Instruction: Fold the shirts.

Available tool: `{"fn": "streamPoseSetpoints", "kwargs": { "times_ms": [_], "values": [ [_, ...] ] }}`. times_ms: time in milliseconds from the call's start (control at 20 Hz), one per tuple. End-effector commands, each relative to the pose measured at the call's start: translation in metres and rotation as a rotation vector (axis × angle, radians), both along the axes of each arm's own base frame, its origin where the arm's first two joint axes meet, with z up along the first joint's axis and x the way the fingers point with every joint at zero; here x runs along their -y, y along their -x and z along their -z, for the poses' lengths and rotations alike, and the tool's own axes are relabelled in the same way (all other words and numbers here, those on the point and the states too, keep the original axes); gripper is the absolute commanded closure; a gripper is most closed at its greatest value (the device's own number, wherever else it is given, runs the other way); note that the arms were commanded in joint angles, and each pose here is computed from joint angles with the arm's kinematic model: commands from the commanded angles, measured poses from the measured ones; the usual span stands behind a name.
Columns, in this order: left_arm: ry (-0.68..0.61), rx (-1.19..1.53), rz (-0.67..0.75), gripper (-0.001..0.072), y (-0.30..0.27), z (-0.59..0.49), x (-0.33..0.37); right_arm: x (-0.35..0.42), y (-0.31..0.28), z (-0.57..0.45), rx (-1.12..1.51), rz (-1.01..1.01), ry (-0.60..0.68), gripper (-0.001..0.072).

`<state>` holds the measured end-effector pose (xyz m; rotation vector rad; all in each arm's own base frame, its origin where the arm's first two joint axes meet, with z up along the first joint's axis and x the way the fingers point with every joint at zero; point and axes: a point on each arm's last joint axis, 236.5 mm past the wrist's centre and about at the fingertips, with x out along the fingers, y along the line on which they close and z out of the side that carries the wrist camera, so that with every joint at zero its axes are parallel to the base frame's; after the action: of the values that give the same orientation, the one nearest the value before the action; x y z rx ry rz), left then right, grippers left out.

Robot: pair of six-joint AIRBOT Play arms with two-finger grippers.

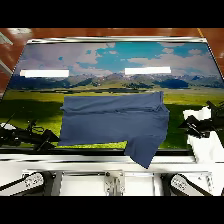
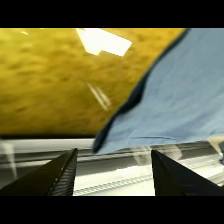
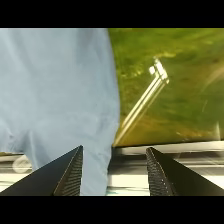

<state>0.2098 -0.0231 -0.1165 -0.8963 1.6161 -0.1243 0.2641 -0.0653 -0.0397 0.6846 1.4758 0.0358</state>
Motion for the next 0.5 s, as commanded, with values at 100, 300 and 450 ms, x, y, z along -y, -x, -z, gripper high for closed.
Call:
{"fn": "streamPoseSetpoints", "kwargs": {
  "times_ms": [100,300,450],
  "values": [
    [0.031,0.036,-0.056,0.016,-0.014,0.004,0.007,0.0,-0.002,0.0,0.0,0.023,-0.001,0.0197],
    [0.048,-0.015,0.003,0.0162,0.0,0.018,0.025,0.001,-0.002,0.0,-0.007,0.036,-0.002,0.0197],
    [0.058,-0.033,0.022,0.0523,0.003,0.023,0.034,0.0,0.002,0.001,-0.022,0.032,-0.004,0.0197]
  ]
}}
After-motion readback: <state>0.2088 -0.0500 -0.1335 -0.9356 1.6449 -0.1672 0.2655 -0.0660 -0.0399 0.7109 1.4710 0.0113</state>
